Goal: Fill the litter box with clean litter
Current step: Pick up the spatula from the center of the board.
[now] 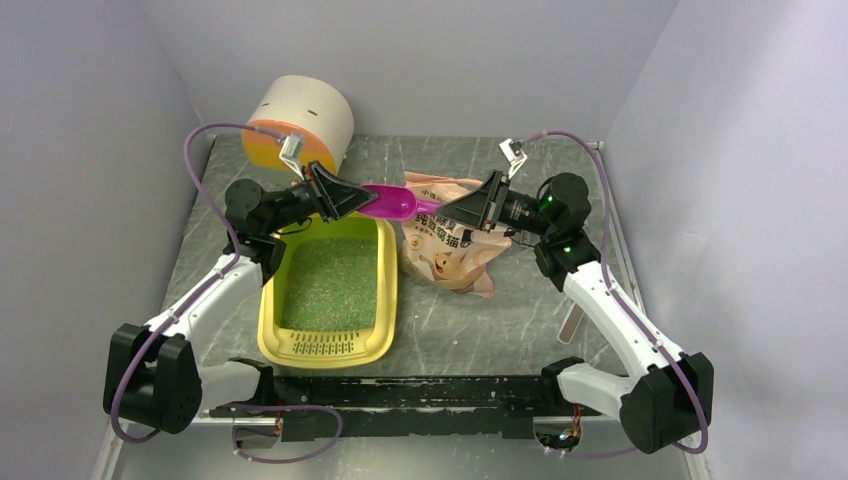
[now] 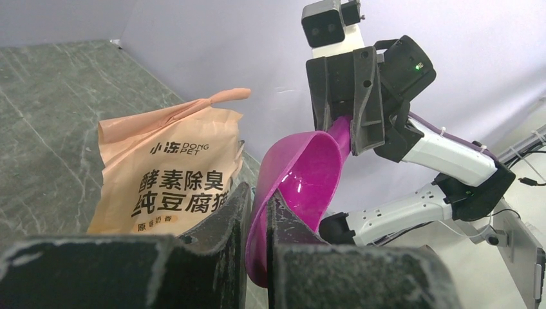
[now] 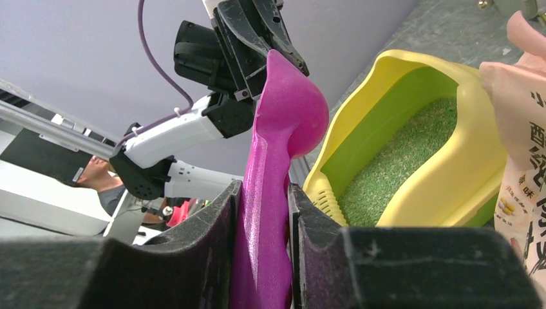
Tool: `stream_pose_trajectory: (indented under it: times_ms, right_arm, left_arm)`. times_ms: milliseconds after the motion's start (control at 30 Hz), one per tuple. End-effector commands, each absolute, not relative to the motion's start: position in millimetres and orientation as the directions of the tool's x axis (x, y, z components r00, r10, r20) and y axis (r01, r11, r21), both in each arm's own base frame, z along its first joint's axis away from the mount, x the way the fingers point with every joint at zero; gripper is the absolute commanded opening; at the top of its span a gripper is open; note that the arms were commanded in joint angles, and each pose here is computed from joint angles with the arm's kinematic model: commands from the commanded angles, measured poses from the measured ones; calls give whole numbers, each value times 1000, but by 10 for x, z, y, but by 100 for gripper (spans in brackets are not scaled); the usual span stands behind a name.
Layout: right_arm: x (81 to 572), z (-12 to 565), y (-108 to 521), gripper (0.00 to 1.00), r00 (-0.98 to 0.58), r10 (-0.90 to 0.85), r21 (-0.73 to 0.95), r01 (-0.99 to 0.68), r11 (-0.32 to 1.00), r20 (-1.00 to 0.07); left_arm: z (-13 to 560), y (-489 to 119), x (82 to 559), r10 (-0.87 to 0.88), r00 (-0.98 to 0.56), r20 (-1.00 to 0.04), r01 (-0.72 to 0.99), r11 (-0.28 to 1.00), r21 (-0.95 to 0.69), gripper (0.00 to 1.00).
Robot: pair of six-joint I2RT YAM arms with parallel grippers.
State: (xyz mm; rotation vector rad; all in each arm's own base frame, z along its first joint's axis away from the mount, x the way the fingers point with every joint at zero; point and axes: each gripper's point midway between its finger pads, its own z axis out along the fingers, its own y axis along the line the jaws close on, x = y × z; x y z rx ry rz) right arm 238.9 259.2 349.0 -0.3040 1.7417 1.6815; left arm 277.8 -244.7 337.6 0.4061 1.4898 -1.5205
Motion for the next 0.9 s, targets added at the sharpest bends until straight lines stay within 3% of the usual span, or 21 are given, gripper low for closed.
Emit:
stream_pose_trajectory:
  times_ms: [0,67,100,233,333,367,400,467,667,867]
  right_arm:
    - [2350,3575,2634,16,-719,285,768,-629,124,-634]
    - [2356,3578,2627,9,-712,290,764,-630,135,-639]
    - [2363,3583,2621,2,-707,293,760,-634,141,-644]
    - [2401,3574,2605,0,-698,295,756,-630,179,-652]
    - [2458,3549,2553,0,-688,306,752,-612,243,-659]
    - [2470,3566,2527,0,-678,311,746,-613,260,-666]
    - [2477,3582,2493,0,-671,314,741,-612,277,-672]
    - [2500,3637,2403,0,-651,321,726,-605,327,-688]
    - [2536,3878,1860,0,-493,310,559,-509,655,-813]
    - [2411,3909,1182,0,-419,249,384,-277,881,-873]
  left_arm:
    - [3508,-2562,2576,-323,-473,-820,847,91,-524,5]
    - [3491,-2564,2580,-320,-475,-819,845,93,-526,5]
    - [3482,-2564,2589,-320,-478,-818,842,97,-530,11]
    - [3470,-2562,2637,-317,-472,-823,839,125,-529,54]
    - [3482,-2530,2708,-318,-452,-833,832,186,-523,70]
    - [3485,-2506,2754,-322,-441,-838,825,223,-520,85]
    - [3494,-2479,2791,-327,-427,-843,817,260,-515,92]
    - [3539,-2406,2873,-346,-389,-854,799,335,-500,97]
    - [3619,-2217,3015,-344,-290,-893,751,497,-436,97]
    - [3530,-2225,3045,-284,-272,-919,765,516,-386,97]
